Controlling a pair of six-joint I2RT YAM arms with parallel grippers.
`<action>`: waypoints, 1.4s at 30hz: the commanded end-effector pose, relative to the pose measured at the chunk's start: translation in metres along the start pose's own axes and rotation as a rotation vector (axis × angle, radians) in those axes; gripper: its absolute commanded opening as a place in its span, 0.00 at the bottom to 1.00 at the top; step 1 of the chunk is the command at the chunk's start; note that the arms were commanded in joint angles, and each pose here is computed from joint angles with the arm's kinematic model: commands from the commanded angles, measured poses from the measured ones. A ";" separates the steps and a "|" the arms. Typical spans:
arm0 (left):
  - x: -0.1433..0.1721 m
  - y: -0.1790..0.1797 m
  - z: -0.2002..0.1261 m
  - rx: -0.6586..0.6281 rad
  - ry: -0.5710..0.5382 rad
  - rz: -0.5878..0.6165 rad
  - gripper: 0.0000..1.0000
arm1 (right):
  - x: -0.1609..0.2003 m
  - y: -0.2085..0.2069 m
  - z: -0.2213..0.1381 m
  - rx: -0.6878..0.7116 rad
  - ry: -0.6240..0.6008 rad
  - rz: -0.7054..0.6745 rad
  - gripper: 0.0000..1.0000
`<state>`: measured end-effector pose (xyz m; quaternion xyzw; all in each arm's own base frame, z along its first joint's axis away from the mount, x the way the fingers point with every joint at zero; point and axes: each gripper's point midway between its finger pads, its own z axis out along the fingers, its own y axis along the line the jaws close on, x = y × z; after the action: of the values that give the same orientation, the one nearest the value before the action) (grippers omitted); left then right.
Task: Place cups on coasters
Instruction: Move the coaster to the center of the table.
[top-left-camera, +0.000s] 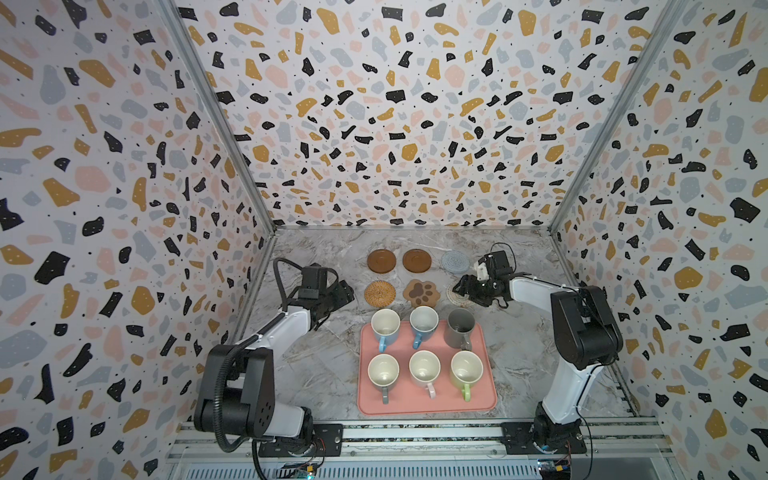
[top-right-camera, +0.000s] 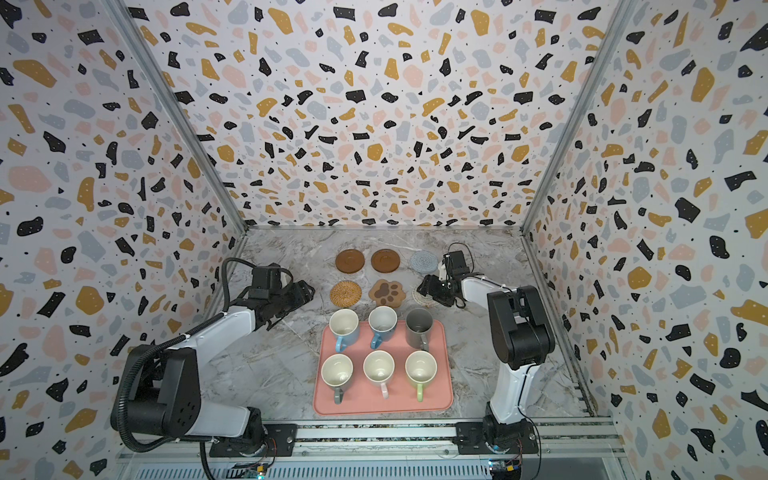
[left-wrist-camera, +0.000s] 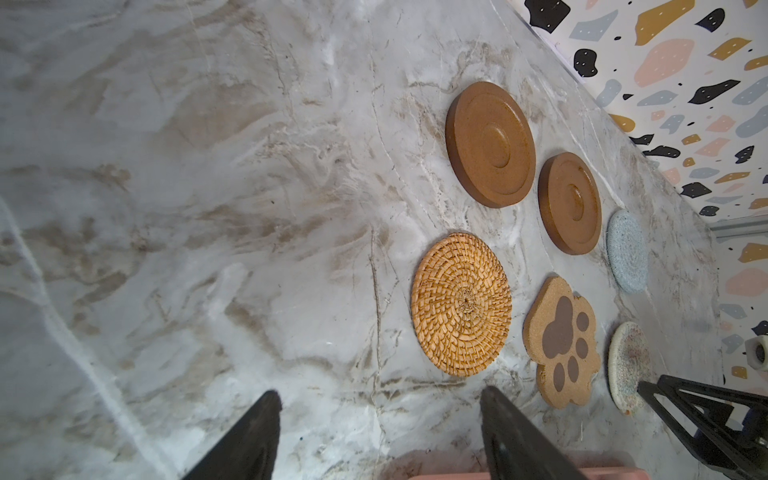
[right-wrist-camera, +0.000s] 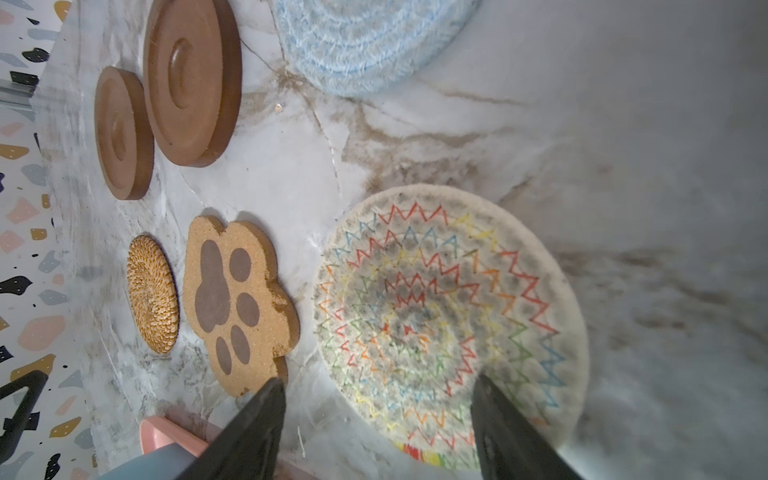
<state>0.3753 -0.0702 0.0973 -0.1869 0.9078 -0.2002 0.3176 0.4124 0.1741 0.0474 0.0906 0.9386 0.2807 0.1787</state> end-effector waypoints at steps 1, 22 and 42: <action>-0.004 -0.001 -0.004 0.008 -0.023 0.001 0.77 | 0.021 -0.007 0.010 0.034 0.081 0.031 0.73; -0.008 -0.003 -0.006 0.012 -0.031 0.004 0.77 | 0.020 -0.005 0.002 0.047 0.082 0.022 0.73; -0.025 -0.017 -0.010 0.043 -0.062 0.024 0.77 | -0.030 0.035 -0.030 -0.027 -0.010 -0.024 0.73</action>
<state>0.3804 -0.0709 0.1063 -0.1847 0.9040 -0.2034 0.3275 0.4290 0.1835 0.0813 0.0824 0.9366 0.2892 0.1801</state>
